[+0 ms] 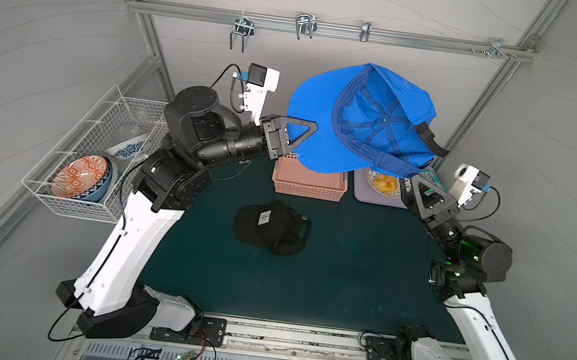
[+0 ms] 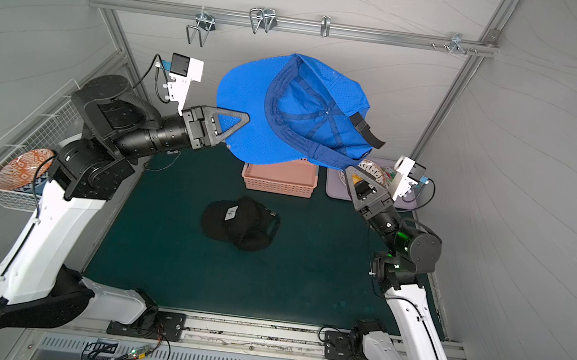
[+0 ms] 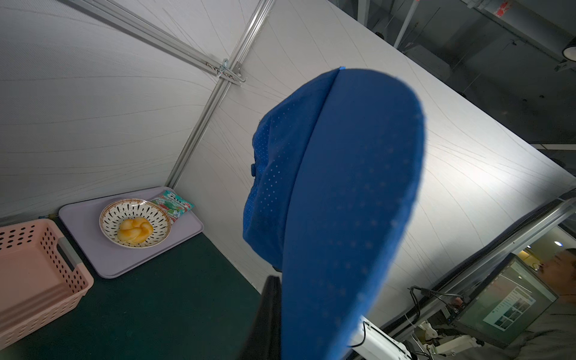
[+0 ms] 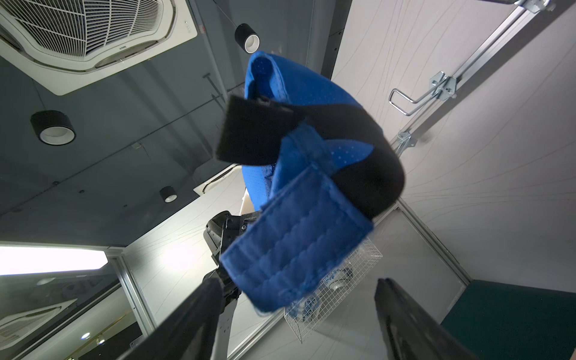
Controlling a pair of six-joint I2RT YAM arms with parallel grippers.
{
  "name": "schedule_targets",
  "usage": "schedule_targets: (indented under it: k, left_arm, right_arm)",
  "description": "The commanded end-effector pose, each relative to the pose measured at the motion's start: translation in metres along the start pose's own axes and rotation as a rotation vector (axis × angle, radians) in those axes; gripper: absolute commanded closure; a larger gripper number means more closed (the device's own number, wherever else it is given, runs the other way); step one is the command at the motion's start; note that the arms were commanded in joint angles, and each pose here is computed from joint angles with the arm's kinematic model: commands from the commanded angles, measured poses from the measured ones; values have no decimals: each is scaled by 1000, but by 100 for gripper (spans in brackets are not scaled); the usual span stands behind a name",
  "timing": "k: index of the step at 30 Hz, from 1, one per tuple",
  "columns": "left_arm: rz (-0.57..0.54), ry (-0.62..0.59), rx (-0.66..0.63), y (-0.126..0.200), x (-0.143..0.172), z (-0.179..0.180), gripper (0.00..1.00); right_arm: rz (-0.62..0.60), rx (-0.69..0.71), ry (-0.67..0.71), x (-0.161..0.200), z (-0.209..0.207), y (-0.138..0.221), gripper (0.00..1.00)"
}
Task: Turn the baseball cap inside out
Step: Turn over the baseball cap.
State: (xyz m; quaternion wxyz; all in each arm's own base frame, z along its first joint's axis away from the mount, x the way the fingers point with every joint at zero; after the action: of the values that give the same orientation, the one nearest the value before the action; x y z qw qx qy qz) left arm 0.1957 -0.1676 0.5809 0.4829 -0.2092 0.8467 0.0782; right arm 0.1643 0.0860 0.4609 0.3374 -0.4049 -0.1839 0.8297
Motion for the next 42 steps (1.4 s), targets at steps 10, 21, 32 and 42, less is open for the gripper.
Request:
schedule_targets:
  k: [10,21,32,42]
  left_arm:
    - [-75,-52,57,13,-9,-13,100]
    - [-82,-274,-78,16,15,7,100]
    - [-54,-715,-268,-3,55,-10,100]
    - [14,-866,-280,-15,74,-20,100]
  right_arm:
    - [-67,-88,-1,-10,16,-3,72]
    - [137,585,143,13,-9,2,100]
    - [188,1207,138,36,-78,-9,100]
    - [327,1402,122,74,-128,-14,100]
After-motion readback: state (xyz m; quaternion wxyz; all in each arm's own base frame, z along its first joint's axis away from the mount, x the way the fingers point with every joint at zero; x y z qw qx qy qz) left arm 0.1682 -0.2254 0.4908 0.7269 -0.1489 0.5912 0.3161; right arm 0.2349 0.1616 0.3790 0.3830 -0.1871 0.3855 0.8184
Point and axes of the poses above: each gripper's point midway between its finger pads, its own y axis back along the fingers, its own z axis along the line the jaws close on, x = y × z, the point moved 10 cm from there along y, back along the fingers, and after that the axes turned 4 degrees about -y, right-handed, at the moved point
